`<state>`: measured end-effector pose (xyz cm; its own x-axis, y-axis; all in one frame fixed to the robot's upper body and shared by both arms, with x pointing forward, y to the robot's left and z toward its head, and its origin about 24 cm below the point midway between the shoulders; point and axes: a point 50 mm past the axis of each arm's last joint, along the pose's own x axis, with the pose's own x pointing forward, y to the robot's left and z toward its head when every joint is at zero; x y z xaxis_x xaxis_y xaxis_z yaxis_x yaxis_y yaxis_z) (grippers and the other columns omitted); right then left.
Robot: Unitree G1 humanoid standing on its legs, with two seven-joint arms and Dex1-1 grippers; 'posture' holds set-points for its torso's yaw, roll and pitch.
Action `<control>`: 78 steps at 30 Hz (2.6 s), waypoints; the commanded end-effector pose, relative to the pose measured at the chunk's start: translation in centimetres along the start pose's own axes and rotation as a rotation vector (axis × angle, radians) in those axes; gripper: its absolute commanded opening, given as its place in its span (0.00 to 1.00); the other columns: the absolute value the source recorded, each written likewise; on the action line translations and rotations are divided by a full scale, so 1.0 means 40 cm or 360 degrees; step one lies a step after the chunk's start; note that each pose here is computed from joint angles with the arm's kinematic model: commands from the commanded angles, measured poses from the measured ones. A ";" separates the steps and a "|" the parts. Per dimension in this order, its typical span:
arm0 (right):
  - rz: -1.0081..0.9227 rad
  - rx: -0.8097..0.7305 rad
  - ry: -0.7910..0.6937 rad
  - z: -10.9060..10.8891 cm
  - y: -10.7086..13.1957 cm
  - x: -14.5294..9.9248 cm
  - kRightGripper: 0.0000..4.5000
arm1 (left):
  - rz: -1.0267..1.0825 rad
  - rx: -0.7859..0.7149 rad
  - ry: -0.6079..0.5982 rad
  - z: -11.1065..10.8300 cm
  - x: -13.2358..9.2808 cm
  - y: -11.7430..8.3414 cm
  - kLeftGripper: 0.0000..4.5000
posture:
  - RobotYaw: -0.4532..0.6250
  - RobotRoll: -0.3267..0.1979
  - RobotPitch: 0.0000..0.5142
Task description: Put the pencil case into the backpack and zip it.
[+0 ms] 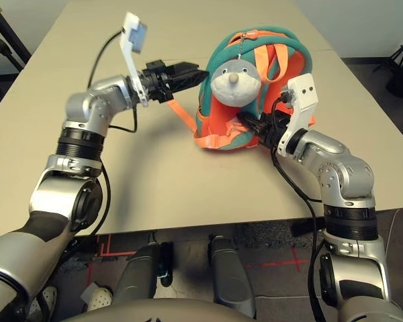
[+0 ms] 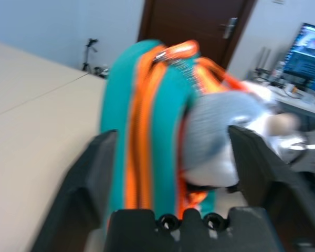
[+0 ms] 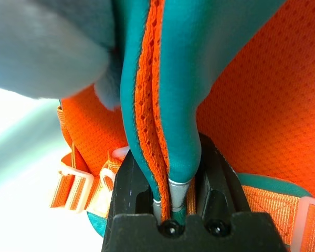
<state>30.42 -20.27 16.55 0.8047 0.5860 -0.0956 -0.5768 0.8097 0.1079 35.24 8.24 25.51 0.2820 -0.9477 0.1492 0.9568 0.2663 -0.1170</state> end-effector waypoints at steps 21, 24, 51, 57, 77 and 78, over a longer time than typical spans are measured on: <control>-0.0019 0.0023 0.0062 -0.028 -0.008 0.009 0.18 | -0.0115 0.0279 0.0188 -0.010 0.084 -0.057 1.00 | 0.25 0.62 0.25; -0.0023 0.0020 0.0058 -0.026 -0.010 0.009 0.18 | -0.0133 0.0265 0.0224 -0.030 0.095 -0.055 1.00 | 0.25 0.62 0.25; -0.0024 0.0033 0.0063 -0.035 -0.008 0.017 0.18 | 0.0012 0.0245 0.0249 -0.041 0.093 -0.029 0.10 | 0.27 0.62 0.29; -0.0013 0.0041 0.0065 -0.040 -0.004 0.024 0.18 | 0.0027 0.0310 0.0173 0.042 0.039 -0.046 0.09 | 0.27 0.62 0.29; 0.0006 0.0033 0.0065 -0.043 -0.006 0.041 0.18 | 0.0328 0.0088 0.0740 -0.085 -0.223 0.033 0.09 | 0.30 0.62 0.28; 0.0008 0.0030 0.0066 -0.043 -0.005 0.043 0.18 | 0.0340 0.0057 0.0771 -0.106 -0.229 0.038 0.09 | 0.30 0.62 0.28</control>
<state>31.51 -19.43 15.78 0.7988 0.5956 -0.0846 -0.5863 0.8022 0.1128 33.65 15.74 21.53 0.4040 -0.8695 -0.2843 0.9030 0.4288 -0.0282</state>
